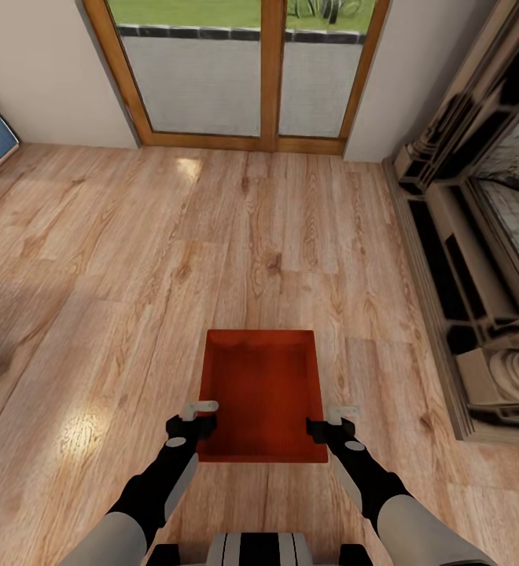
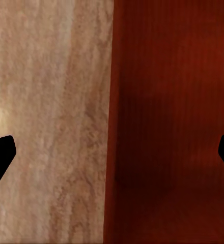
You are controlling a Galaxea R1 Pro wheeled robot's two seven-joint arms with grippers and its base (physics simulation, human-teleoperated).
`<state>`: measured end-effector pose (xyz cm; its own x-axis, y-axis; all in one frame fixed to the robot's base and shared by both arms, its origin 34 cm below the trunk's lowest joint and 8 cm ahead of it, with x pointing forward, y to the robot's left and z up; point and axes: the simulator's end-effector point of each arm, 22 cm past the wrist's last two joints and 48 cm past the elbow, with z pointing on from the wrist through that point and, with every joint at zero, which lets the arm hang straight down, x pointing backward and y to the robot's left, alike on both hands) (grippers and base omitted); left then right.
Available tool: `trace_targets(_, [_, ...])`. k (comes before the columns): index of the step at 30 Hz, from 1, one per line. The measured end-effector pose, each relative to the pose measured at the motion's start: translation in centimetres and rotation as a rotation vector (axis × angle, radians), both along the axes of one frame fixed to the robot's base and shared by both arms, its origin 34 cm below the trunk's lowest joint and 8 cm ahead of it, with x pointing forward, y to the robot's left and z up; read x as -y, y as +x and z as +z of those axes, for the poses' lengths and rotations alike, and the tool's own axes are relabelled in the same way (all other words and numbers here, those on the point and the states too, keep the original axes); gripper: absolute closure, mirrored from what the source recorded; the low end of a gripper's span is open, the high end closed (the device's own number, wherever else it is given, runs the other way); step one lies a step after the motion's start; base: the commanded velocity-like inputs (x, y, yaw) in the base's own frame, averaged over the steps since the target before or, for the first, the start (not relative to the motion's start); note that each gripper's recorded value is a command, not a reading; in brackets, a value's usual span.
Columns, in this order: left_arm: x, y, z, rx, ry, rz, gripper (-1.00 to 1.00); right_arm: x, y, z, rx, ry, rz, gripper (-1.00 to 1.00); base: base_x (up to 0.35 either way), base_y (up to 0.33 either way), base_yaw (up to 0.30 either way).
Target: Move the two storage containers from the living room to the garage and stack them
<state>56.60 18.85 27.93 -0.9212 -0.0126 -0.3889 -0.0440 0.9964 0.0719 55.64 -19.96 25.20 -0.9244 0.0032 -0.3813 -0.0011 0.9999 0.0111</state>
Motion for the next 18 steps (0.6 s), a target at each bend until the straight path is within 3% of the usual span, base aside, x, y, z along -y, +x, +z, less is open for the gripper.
trace_targets(5, [-0.6,-0.1,-0.3,0.000,0.027,0.010,-1.00,-0.1,-0.1,-0.4,0.000,0.001,0.000,-1.00,0.000,0.000,0.000])
trace_targets(18, [-1.0,-0.4,-1.4,-0.003,0.036,0.015,-1.00,-0.1,-0.2,-1.4,0.000,0.001,0.000,-1.00,0.000,0.000,0.000])
